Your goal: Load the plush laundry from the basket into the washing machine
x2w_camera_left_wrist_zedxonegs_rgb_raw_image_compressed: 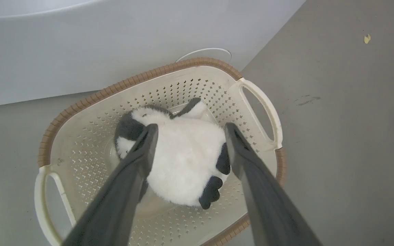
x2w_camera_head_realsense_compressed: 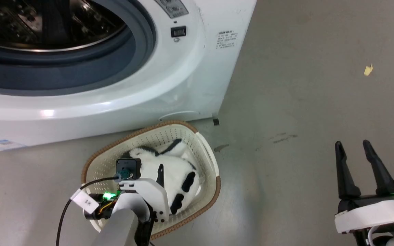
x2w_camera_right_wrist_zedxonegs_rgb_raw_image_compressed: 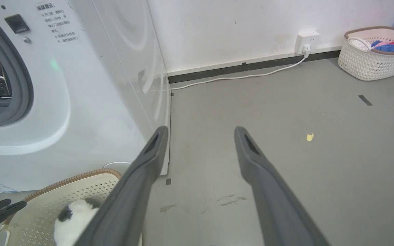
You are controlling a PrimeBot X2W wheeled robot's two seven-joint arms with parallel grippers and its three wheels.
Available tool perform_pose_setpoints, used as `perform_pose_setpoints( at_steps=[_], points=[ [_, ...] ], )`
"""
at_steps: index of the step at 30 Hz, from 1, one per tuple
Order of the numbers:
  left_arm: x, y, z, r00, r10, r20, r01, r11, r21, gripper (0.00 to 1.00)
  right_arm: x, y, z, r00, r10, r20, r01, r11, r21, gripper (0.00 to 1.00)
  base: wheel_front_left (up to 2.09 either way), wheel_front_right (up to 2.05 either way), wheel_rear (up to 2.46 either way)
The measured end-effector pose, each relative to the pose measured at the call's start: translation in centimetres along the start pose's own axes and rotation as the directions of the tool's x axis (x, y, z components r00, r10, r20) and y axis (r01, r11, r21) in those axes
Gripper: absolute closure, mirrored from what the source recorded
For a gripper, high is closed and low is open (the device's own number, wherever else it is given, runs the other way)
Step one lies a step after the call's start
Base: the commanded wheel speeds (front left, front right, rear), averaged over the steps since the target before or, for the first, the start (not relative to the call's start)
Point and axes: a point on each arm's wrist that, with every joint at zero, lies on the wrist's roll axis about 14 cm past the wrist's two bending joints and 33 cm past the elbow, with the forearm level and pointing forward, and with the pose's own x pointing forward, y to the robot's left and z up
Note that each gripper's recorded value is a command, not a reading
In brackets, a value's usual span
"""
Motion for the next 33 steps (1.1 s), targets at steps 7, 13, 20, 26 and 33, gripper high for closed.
perform_pose_setpoints(
  at_steps=[7, 13, 20, 26, 33],
  points=[
    [2.1, 0.0, -2.3, 0.997, 0.0, -0.08, 0.0, 1.0, -0.006, 0.0, 1.2, -0.6, -1.1, 1.0, -0.019, -0.017, 0.019, 1.0, 0.006, 0.0, 0.0, 0.0, 0.0],
    [3.7, 0.1, -4.7, 0.988, 0.005, -0.156, -0.007, 1.0, -0.012, 0.0, 2.1, -1.4, -2.2, 0.999, -0.04, -0.036, 0.04, 0.999, 0.009, 0.0, 0.0, 0.0, 0.0],
    [5.6, 0.5, -7.7, 0.968, 0.018, -0.25, -0.024, 0.999, -0.021, 0.0, 2.9, -2.2, -3.9, 0.996, -0.063, -0.067, 0.064, 0.998, 0.006, 0.0, 0.0, 0.0, 0.0],
    [6.9, 0.8, -10.1, 0.945, 0.03, -0.325, -0.04, 0.999, -0.023, 0.0, 3.4, -3.0, -5.1, 0.992, -0.087, -0.089, 0.087, 0.996, 0.002, 0.0, 0.0, 0.0, 0.0],
    [8.7, 0.8, -12.2, 0.92, 0.034, -0.391, -0.043, 0.999, -0.016, 0.0, 3.7, -4.1, -6.7, 0.985, -0.118, -0.122, 0.118, 0.993, -0.006, 0.0, 0.0, 0.0, 0.0]
  ],
)
